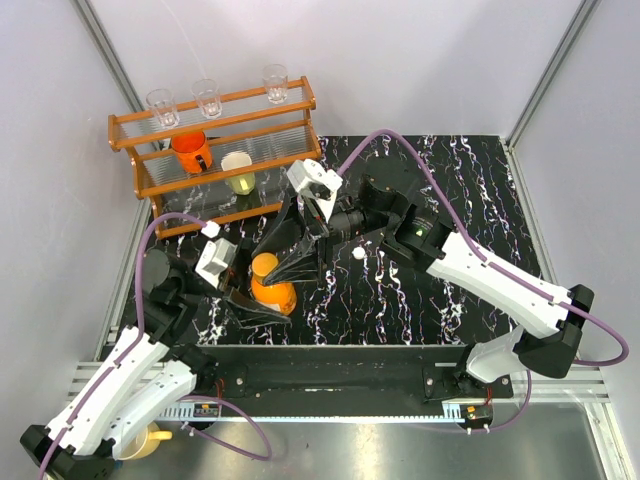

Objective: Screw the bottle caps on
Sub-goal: Screw the bottle cap onto the plastic bottle.

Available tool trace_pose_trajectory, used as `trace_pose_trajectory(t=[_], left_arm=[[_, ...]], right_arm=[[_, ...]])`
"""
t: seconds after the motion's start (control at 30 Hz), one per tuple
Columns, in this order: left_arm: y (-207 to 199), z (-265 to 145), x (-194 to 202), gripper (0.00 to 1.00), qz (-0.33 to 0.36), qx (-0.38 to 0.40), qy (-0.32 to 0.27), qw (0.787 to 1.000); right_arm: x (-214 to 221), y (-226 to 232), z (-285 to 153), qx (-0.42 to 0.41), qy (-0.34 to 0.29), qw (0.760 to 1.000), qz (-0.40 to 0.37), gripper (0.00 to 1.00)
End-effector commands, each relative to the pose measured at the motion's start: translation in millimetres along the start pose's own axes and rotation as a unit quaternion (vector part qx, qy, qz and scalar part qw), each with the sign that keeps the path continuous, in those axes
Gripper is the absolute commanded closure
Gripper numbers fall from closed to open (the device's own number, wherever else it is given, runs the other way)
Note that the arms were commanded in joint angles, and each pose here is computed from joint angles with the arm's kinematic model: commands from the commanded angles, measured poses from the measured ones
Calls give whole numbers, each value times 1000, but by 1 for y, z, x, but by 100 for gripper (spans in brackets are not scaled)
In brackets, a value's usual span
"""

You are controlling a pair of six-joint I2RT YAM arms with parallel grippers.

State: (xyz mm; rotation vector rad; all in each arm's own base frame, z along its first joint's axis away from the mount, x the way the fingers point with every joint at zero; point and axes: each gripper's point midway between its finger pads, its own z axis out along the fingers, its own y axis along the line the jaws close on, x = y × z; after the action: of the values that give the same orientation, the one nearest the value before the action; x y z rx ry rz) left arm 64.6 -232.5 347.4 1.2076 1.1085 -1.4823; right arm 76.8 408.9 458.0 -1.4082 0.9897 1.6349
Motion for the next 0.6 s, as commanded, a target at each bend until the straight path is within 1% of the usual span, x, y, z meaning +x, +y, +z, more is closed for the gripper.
trace_pose_trajectory(t=[0.0,0.33,0.57], left_arm=[[3,-1,-9,85,28,-14,-13,999],[3,-1,-8,85,30,-16,-14,999],[11,-2,-9,84,47,-40,-13,998]], right_arm=[[-8,8,2,-10,-12,1000,-10,45],[-8,5,3,-1,-16,1000,11,50],[0,0,5,4,-14,999,37,52]])
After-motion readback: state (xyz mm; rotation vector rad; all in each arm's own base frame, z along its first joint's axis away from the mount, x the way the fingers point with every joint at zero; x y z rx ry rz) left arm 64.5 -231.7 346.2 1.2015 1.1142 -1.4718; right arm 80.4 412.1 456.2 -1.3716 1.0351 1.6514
